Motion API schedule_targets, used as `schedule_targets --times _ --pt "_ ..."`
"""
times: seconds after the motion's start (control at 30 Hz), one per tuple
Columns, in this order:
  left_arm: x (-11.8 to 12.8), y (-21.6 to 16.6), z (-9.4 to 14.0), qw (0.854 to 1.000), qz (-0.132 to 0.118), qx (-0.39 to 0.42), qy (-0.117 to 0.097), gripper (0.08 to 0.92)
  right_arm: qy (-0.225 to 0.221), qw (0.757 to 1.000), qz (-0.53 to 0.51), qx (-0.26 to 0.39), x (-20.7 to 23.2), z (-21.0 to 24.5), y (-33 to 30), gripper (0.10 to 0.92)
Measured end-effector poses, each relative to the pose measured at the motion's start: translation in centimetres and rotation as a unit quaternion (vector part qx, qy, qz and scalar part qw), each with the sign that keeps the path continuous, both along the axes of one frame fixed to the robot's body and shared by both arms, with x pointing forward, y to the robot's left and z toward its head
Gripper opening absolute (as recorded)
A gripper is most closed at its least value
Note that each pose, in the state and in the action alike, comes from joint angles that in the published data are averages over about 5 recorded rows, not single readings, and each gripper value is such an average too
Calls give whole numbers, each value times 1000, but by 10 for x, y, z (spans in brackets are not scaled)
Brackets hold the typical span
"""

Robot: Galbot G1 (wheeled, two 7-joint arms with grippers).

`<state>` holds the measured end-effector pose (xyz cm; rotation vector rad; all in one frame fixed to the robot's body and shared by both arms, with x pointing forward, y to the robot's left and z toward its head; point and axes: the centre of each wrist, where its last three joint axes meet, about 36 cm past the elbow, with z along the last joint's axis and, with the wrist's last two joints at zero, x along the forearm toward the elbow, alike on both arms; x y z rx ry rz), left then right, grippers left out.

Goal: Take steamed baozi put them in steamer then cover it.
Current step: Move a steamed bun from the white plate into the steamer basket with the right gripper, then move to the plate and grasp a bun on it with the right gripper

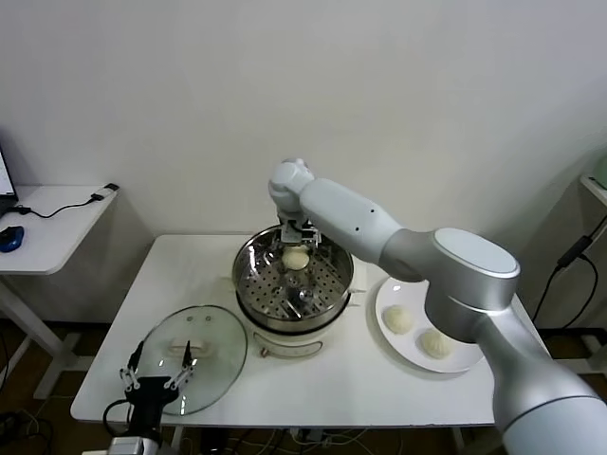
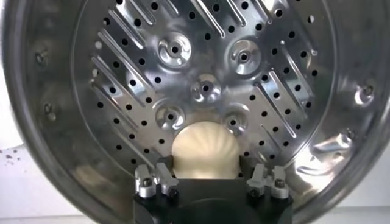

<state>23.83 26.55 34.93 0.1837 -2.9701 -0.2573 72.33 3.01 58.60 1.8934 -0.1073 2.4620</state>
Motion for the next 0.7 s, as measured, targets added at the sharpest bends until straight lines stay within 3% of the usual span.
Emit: schedule_targets --times 0.4,0.7 --pt "-2 0 1 1000 7 1 3 823 3 1000 -15 25 1 47 -27 823" --pt "-6 0 6 1000 6 3 1 823 20 982 -144 122 9 108 -114 823"
